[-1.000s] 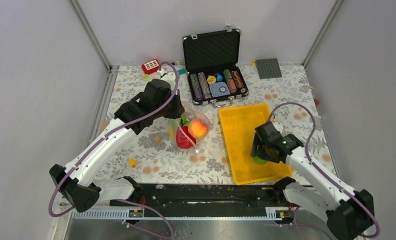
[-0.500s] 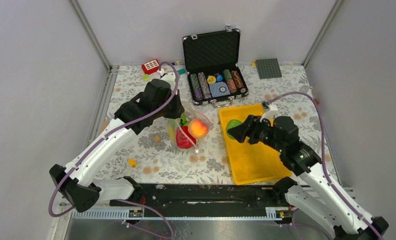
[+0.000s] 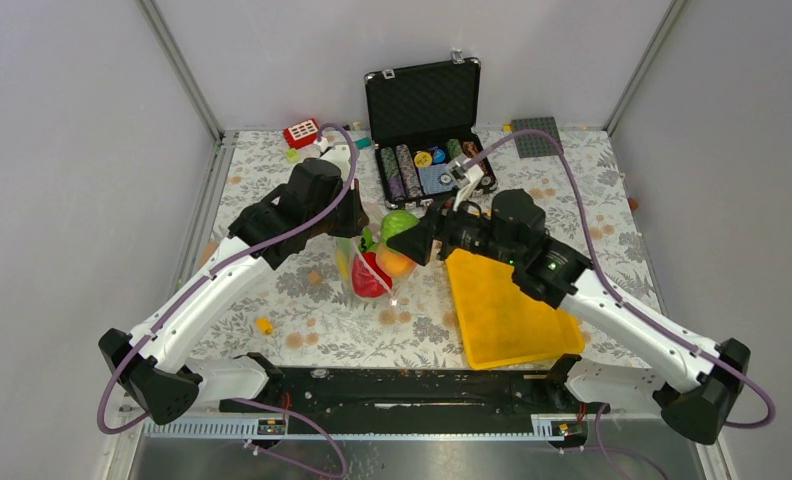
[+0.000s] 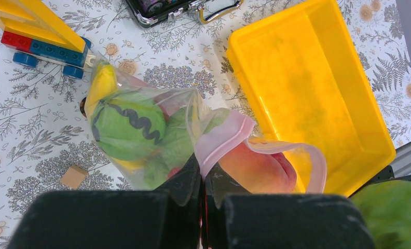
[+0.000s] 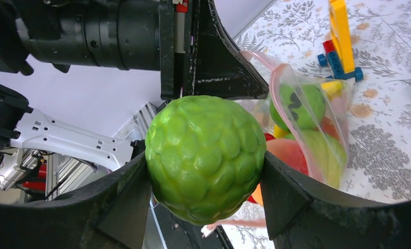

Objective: Place the food in the zip-top bag and seal the zipper
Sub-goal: Place the fake fruit in the zipper food storage bag.

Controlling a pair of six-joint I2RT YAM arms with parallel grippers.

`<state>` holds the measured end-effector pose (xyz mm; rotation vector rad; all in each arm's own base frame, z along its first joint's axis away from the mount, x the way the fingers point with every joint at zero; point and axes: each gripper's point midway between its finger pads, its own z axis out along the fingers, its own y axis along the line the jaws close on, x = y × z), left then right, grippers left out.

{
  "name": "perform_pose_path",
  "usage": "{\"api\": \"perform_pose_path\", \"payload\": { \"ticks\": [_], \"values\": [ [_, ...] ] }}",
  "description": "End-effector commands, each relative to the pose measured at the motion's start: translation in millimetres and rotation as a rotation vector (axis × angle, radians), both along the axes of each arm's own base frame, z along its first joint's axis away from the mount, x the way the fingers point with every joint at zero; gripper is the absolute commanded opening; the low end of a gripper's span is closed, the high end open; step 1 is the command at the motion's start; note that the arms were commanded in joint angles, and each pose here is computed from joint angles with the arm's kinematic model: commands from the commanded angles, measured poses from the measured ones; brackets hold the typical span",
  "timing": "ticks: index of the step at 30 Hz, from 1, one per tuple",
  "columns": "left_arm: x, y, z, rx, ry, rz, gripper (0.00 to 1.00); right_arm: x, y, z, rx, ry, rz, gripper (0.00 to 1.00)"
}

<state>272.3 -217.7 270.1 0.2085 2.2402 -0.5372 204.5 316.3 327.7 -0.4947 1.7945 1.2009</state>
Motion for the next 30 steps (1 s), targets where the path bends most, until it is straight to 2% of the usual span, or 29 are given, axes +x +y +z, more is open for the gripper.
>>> {"api": "perform_pose_path", "payload": {
  "ticks": [1, 11, 18, 23, 30],
  "values": [
    [10, -3, 44, -0.087, -0.108, 0.025, 0.01, 11, 25, 12, -0.002, -0.059, 0.002, 0.29],
    [5, 0, 52, -0.11, -0.115, 0.036, 0.0, 36, 40, -25, -0.136, -0.04, -0.129, 0.3],
    [0, 1, 59, -0.131, -0.126, 0.026, 0.0, 55, 32, -57, -0.317, -0.031, -0.25, 0.33],
    [-1, -2, 60, -0.143, -0.13, 0.009, 0.0, 50, 47, -63, -0.387, -0.07, -0.204, 0.36],
    [2, -3, 61, -0.151, -0.124, 0.026, 0.0, 28, 71, -70, -0.454, -0.177, -0.034, 0.41]
  ]
}}
